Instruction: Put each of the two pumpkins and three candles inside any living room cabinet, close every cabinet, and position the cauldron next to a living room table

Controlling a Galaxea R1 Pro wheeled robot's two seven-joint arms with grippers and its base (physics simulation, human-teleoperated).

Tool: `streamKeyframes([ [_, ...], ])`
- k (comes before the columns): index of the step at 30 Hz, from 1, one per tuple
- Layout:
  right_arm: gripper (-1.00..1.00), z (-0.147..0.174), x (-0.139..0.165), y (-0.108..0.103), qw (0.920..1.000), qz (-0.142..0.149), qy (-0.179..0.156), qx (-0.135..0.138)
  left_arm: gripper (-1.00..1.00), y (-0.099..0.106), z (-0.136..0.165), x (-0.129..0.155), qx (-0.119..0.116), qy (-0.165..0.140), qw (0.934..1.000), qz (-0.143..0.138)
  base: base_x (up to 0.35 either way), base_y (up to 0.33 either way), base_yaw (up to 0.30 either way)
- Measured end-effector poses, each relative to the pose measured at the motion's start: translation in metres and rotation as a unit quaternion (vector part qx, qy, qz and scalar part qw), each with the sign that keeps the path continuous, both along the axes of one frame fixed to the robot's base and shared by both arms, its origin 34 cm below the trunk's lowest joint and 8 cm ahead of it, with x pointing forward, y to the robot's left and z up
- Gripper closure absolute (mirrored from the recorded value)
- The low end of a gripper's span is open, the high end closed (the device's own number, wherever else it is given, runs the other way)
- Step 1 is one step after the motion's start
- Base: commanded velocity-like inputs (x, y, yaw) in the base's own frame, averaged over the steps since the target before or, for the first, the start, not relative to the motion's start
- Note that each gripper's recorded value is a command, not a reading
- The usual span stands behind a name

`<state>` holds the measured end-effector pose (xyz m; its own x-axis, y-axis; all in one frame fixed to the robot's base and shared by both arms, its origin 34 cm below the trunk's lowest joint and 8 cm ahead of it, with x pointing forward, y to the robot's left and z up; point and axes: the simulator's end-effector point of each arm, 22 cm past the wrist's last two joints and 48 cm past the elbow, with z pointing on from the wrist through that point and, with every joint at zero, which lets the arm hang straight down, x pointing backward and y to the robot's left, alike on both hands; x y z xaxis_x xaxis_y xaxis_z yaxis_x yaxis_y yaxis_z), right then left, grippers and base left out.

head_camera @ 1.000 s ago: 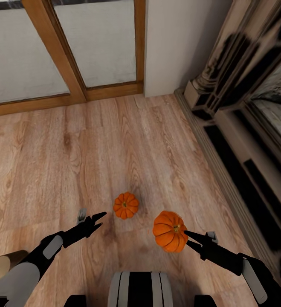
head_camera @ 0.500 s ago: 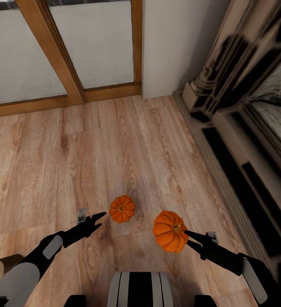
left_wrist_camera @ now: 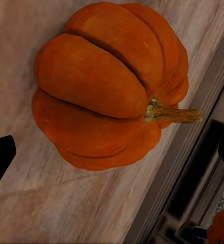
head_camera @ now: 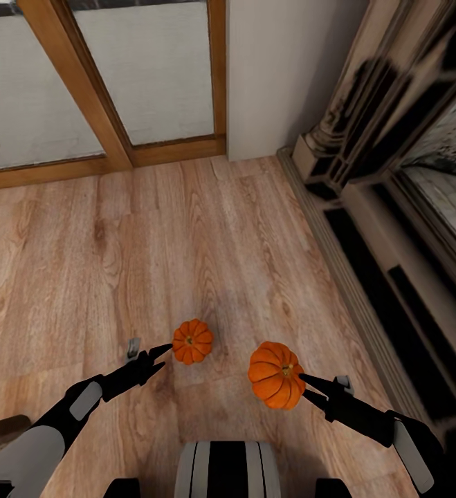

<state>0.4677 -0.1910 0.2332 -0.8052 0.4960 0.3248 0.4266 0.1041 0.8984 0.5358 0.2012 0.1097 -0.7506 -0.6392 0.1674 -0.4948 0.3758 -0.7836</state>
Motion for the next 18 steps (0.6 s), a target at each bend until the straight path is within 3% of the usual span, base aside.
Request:
streamKeyframes([
  [18,1.00,0.0002,0.0000,0.0005,1.0000,0.000,0.000,0.001,-1.00,0.0011,-0.0003,-0.0004,0.001,0.000,1.0000,0.000,0.036,-0.002,0.000],
])
